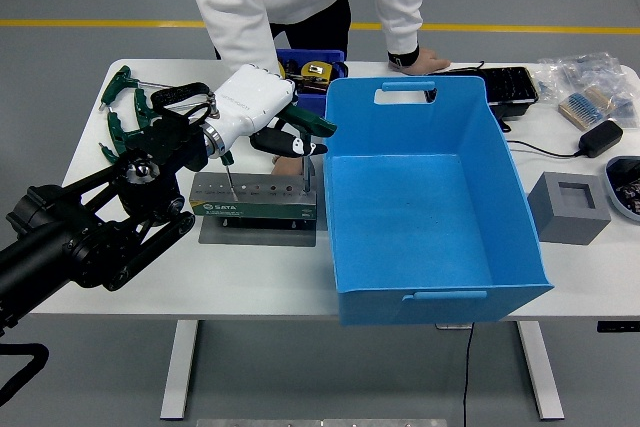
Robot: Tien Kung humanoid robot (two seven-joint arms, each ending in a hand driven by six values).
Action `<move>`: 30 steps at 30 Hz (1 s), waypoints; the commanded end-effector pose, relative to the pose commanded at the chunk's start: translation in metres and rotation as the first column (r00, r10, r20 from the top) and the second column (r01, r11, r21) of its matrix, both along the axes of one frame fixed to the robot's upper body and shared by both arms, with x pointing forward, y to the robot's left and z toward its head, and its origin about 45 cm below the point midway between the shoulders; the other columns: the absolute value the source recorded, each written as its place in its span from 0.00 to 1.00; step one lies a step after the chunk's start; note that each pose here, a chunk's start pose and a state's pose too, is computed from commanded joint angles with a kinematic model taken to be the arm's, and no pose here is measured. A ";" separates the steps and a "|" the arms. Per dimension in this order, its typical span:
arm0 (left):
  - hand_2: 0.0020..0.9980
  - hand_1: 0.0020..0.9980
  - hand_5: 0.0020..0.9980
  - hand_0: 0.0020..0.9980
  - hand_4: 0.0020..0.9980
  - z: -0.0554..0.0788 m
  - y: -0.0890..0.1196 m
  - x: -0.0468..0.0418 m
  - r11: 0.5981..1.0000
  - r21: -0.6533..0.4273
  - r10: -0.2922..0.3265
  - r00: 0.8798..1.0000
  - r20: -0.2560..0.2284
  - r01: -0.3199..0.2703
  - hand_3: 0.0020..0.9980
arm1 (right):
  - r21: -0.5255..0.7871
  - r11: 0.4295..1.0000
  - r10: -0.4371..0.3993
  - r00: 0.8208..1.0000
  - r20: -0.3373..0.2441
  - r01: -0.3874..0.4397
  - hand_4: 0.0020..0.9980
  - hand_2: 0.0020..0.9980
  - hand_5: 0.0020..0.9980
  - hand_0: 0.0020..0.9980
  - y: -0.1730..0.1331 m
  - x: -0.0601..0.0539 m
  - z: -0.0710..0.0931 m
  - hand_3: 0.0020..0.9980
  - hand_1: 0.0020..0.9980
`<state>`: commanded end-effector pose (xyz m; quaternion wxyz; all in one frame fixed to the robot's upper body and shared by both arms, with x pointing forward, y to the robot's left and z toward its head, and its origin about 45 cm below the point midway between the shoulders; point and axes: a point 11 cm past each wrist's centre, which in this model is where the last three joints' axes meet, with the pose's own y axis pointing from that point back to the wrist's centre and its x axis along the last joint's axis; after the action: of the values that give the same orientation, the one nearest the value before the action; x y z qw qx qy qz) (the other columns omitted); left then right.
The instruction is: Lift tool from toolbox,place it in box,lift tool from toolbox,place it in box
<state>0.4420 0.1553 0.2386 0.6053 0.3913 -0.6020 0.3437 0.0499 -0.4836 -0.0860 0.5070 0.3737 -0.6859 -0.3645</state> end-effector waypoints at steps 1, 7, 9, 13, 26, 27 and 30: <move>0.08 0.03 0.90 0.24 1.00 0.000 0.000 -0.0002 1.000 -0.002 -0.001 1.000 0.004 0.001 0.10 | 0.000 1.000 0.000 1.000 0.000 0.000 0.98 0.75 0.84 0.79 0.000 0.000 0.000 0.73 0.74; 0.07 0.01 0.89 0.24 1.00 0.001 0.000 -0.0009 1.000 -0.015 -0.006 1.000 0.029 0.006 0.07 | 0.001 1.000 0.000 1.000 0.000 0.000 0.98 0.75 0.84 0.79 0.000 0.000 0.000 0.73 0.74; 0.07 0.01 0.89 0.24 1.00 0.003 0.001 -0.0010 1.000 -0.023 -0.009 0.999 0.042 0.010 0.07 | 0.001 1.000 0.000 1.000 0.000 0.000 0.98 0.75 0.84 0.79 0.000 0.000 0.000 0.73 0.74; 0.05 0.00 0.88 0.23 1.00 0.009 0.000 -0.0018 0.998 -0.052 -0.021 0.995 0.093 0.026 0.04 | 0.001 1.000 -0.001 1.000 -0.001 0.001 0.98 0.75 0.84 0.79 0.000 0.000 0.000 0.73 0.75; 0.02 0.00 0.79 0.23 1.00 0.024 -0.001 -0.0049 0.990 -0.119 -0.051 0.985 0.167 0.072 0.00 | 0.003 1.000 -0.001 1.000 0.000 0.001 0.98 0.75 0.84 0.79 0.001 0.000 -0.001 0.73 0.74; 0.02 0.00 0.79 0.23 1.00 0.025 -0.001 -0.0049 0.989 -0.127 -0.050 0.984 0.169 0.072 0.00 | 0.003 1.000 -0.001 1.000 -0.001 0.001 0.98 0.75 0.84 0.79 0.001 -0.001 -0.001 0.73 0.74; 0.02 0.00 0.75 0.22 0.99 0.027 0.001 -0.0045 0.987 -0.143 -0.042 0.984 0.171 0.067 0.00 | 0.002 1.000 -0.001 1.000 -0.002 0.001 0.98 0.75 0.84 0.79 0.001 -0.001 -0.001 0.73 0.74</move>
<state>0.4375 0.1563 0.2660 0.5893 0.2982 -0.6340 0.4025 0.0487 -0.4827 -0.0865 0.5072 0.3735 -0.6850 -0.3659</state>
